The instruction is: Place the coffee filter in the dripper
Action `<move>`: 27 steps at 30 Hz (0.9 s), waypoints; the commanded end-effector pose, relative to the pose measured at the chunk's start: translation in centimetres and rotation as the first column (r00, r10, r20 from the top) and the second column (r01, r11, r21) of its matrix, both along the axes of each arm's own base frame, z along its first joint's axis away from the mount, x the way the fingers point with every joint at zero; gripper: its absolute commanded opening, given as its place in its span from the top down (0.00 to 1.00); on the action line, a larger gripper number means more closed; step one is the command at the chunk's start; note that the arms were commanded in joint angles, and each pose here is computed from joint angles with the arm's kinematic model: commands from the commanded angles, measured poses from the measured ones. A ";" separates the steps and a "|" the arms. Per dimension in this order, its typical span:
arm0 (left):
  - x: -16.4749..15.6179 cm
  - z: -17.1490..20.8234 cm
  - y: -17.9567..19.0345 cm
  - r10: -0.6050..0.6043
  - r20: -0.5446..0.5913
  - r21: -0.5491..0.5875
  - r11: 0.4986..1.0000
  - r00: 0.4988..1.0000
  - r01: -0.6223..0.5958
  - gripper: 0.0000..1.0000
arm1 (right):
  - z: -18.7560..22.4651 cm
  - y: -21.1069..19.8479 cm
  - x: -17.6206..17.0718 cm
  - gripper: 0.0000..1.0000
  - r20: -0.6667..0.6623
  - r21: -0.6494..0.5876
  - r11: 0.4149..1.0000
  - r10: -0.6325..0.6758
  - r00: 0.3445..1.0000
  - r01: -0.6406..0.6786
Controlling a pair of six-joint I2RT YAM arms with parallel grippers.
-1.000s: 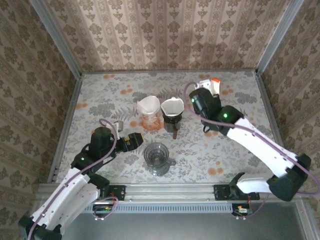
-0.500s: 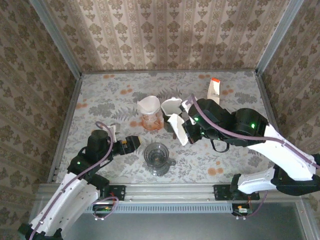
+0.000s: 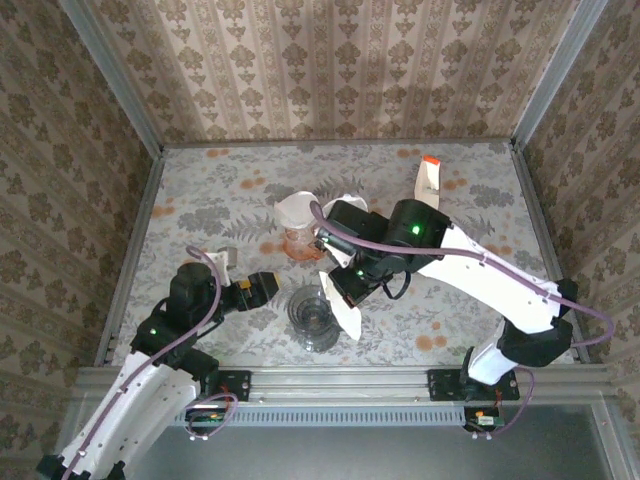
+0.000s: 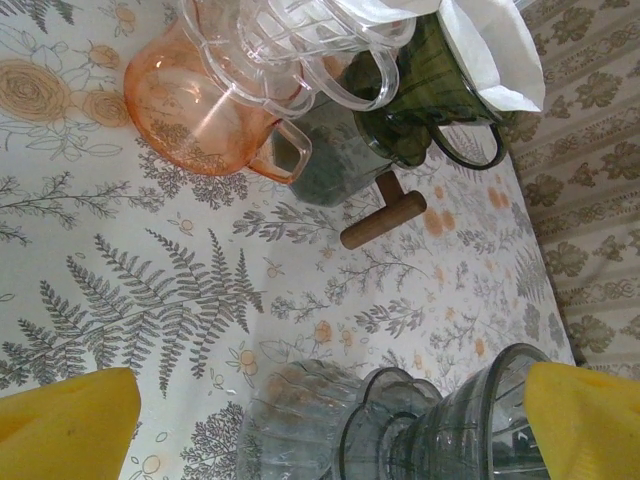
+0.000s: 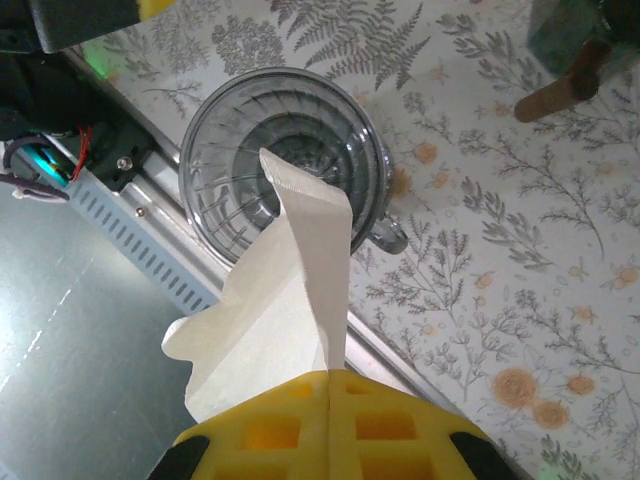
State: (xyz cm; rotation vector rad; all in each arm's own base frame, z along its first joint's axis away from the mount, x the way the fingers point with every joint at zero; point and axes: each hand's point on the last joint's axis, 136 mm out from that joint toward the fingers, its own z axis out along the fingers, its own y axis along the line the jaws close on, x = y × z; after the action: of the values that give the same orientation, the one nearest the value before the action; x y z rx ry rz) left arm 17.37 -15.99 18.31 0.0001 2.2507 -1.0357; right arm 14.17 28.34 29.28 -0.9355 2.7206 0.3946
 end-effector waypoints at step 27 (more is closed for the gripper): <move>-1.3 1.1 -0.7 -0.076 0.051 -0.061 0.995 0.996 0.079 0.00 | -4.6 2.7 3.7 1.00 -0.024 -0.198 0.980 -0.031 0.999 0.026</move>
State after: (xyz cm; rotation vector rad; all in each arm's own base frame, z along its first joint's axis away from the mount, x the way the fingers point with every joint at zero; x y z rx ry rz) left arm 16.17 -16.60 19.02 0.0600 2.2112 -1.1212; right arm 17.19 31.76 24.05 -0.9428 2.8645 0.2232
